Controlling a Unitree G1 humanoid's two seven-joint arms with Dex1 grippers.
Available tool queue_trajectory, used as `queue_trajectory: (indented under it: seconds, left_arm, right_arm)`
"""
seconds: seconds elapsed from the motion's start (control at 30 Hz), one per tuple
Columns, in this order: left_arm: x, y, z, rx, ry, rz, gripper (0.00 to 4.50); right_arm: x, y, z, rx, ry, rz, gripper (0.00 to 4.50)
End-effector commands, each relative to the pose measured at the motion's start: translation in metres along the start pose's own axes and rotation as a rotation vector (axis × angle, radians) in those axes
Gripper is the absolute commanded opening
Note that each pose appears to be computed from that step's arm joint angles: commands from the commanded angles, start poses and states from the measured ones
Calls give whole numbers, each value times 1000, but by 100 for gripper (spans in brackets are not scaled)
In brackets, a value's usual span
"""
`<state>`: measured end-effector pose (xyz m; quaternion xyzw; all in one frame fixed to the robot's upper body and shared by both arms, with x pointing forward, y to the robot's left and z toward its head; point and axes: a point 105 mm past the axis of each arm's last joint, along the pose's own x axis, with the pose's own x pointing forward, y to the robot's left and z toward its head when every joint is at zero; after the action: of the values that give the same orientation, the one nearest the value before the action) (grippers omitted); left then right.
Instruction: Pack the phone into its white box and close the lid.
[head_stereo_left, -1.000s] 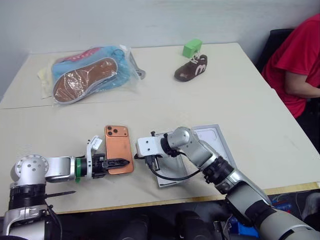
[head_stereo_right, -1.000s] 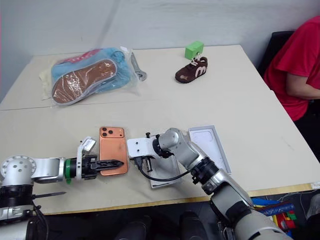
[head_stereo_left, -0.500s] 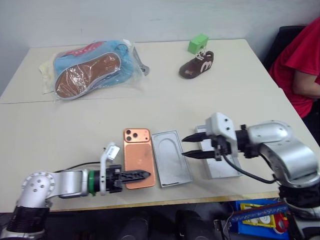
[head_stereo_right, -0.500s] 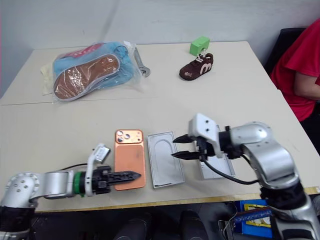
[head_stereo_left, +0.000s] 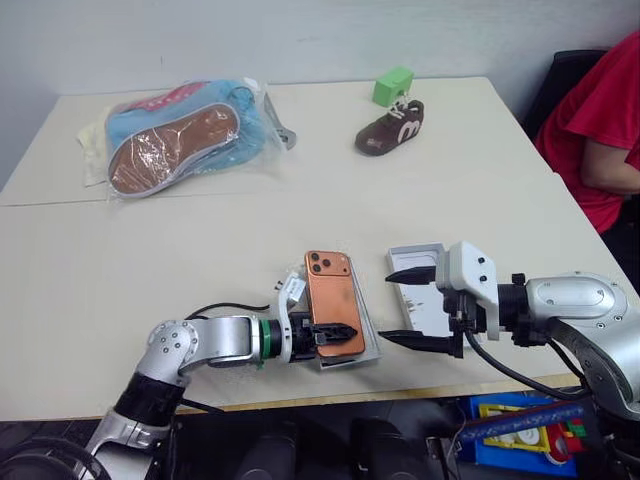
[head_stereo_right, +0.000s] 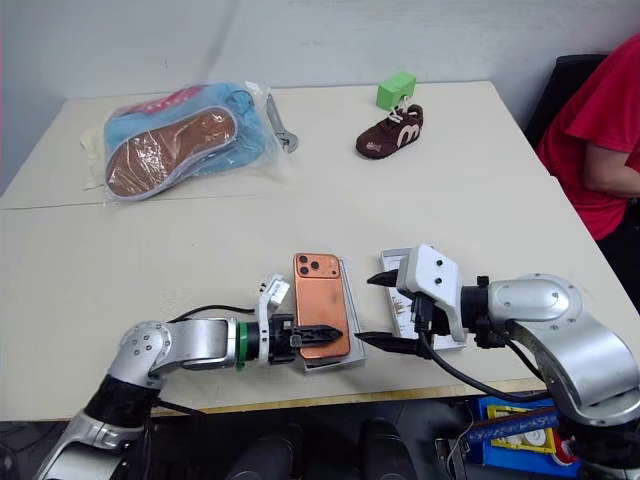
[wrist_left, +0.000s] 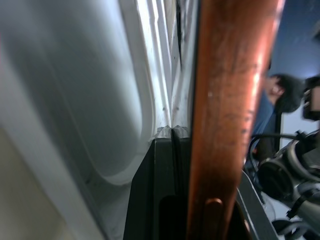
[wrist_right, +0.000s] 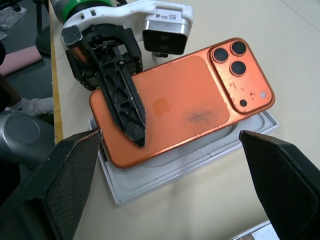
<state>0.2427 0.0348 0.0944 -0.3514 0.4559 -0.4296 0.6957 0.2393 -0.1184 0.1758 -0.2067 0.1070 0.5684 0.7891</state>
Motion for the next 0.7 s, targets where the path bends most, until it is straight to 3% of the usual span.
queue_trajectory:
  seconds: [0.03,0.07,0.53,0.7]
  left_arm:
    - [3,-9,-1,13,33,-29,11]
    - [3,-8,-1,16,37,-21,11]
    - [-10,-32,-1,156,114,-117,436]
    - [-21,-33,-2,224,159,-85,447]
  right_arm:
    - [-4,2,7,-46,-8,-23,450]
    - [-4,1,6,-45,-5,-28,450]
    - [-5,1,-2,-42,13,-46,450]
    - [-3,-1,0,-39,1,-51,450]
